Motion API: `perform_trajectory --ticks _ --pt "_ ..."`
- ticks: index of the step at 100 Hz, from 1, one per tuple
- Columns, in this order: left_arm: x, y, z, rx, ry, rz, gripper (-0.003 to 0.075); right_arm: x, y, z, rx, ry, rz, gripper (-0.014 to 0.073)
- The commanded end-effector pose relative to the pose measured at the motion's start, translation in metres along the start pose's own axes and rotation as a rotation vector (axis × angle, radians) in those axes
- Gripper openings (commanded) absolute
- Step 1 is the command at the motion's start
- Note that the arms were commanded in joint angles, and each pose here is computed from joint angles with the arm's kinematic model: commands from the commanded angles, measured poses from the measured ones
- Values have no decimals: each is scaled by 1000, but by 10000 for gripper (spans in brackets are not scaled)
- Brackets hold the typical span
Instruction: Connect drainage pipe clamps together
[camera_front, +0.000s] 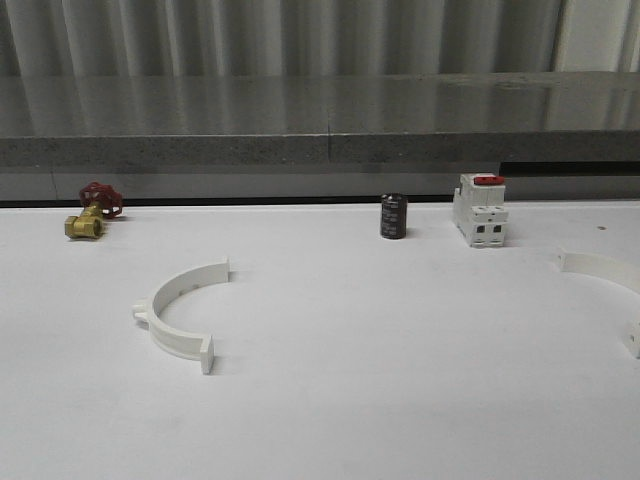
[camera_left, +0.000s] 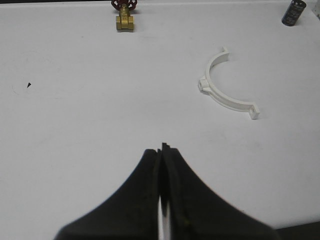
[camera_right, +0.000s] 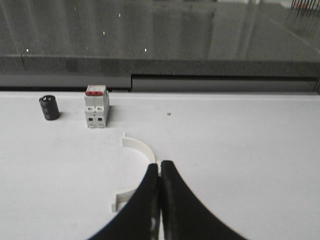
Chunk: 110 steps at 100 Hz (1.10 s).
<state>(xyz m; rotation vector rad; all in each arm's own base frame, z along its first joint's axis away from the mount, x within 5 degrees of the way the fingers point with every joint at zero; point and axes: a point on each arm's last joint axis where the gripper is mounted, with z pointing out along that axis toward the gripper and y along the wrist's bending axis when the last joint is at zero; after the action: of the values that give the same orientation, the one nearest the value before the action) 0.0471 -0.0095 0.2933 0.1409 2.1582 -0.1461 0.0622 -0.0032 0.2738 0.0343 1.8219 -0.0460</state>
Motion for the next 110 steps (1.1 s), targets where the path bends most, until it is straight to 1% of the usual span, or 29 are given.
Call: perform_trajectory --ticks 1,11,27,34,41,42,43,46,48,53,55,57,60,65,81,89,96,110 --pt "-12 -1 -4 4 -75 -2 -21 -28 1 6 -13 35 -23 -66" --pt "-12 -1 -4 4 -75 -2 -21 -43 2 21 -31 113 -28 -66" --pt "-12 -1 -4 4 -75 -2 -21 -58 4 56 -42 245 -14 -62" --pt "-12 -1 -4 4 -75 -2 -21 -64 5 73 -42 297 -15 -33" --pt "-12 -1 -4 4 -75 -2 -21 -69 5 91 -43 340 -12 48" --pt "-12 -1 -4 4 -75 -2 -21 -70 5 94 -44 350 -11 83" --pt "-12 -1 -4 4 -75 -2 -21 -69 5 96 -43 359 -10 83" --pt "-12 -1 -4 4 -75 -2 -21 -70 6 106 -44 381 -10 153" --pt "-12 -1 -4 4 -75 -2 -21 -72 6 109 -43 384 -10 183" --pt "-12 -1 -4 4 -75 -2 -21 -73 6 123 -44 417 -10 316" --pt "-12 -1 -4 4 -75 -2 -21 -74 6 128 -44 432 -11 350" --pt "-12 -1 -4 4 -75 -2 -21 -73 7 135 -44 457 -11 414" --pt "-12 -1 -4 4 -75 -2 -21 -75 7 140 -44 468 -11 471" --pt "-12 -1 -4 4 -75 -2 -21 -74 7 154 -45 529 -10 530" --pt "-12 -1 -4 4 -75 -2 -21 -68 9 190 -47 711 -5 521" --pt "-12 -1 -4 4 -75 -2 -21 -63 8 208 -37 802 17 521" --pt "-12 -1 -4 4 -75 -2 -21 -61 6 223 -22 859 39 521" --pt "-12 -1 -4 4 -75 -2 -21 -54 3 250 -12 933 47 521"
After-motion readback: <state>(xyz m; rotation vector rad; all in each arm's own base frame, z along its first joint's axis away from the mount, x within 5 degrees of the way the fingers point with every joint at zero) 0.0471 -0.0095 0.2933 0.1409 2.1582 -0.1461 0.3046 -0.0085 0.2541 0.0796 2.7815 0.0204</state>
